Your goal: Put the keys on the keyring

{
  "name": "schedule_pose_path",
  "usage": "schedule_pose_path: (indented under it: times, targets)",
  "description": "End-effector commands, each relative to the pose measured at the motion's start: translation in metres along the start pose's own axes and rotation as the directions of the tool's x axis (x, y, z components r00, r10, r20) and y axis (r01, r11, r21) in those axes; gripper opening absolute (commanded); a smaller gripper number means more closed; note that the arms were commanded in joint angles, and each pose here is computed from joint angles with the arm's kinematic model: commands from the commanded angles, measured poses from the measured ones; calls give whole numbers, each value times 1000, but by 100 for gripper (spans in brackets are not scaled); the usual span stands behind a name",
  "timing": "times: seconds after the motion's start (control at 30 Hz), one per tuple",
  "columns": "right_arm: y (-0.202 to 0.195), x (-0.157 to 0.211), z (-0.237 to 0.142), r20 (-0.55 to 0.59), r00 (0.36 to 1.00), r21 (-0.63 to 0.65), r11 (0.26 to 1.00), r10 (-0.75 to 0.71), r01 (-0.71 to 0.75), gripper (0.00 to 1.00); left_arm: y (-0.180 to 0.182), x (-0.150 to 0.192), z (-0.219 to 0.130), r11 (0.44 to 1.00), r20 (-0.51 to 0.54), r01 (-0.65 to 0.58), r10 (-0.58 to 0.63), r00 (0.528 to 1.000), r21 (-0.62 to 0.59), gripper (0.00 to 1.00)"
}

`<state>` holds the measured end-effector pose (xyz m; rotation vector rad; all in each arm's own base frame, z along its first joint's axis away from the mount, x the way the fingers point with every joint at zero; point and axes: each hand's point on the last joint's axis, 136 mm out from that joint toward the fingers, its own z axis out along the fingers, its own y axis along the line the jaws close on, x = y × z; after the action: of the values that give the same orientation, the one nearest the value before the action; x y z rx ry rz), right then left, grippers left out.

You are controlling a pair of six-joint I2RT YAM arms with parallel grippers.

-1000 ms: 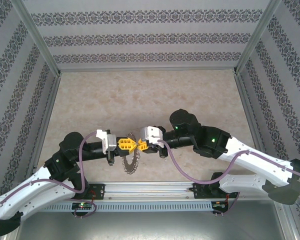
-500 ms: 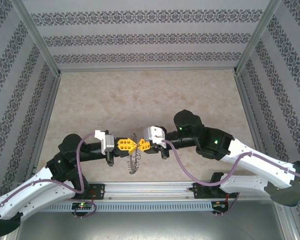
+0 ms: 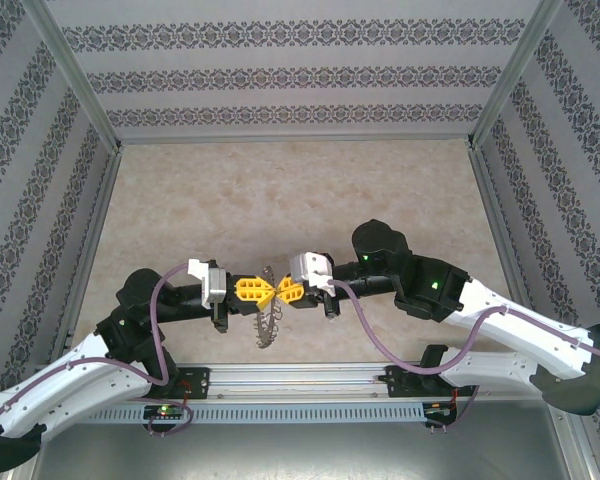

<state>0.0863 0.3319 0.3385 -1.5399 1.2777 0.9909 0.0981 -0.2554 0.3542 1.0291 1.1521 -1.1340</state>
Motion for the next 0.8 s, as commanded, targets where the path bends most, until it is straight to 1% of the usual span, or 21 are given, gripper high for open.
schedule_pose_path:
  times: [0.0,0.13,0.37,0.67,0.77]
  targets:
    - [-2,-2,2,18,1000,-6,1000,-1,1,17,-9,-28,-1,998,103,-57,53,993,38,0]
    - [-2,-8,-8,46,999,34,999,-17,16,24,-6,-21,-2,998,68,-64,62,996,15,0]
    - [0,-11,-14,88,996,49,998,-29,25,25,-4,-18,-2,998,60,-66,66,996,3,0]
    - [-5,-11,-8,86,996,49,999,-19,15,19,-5,-20,-2,998,65,-65,64,996,9,0]
    - [-6,-10,-7,83,996,50,999,-16,12,10,-6,-21,-3,998,70,-66,65,995,8,0]
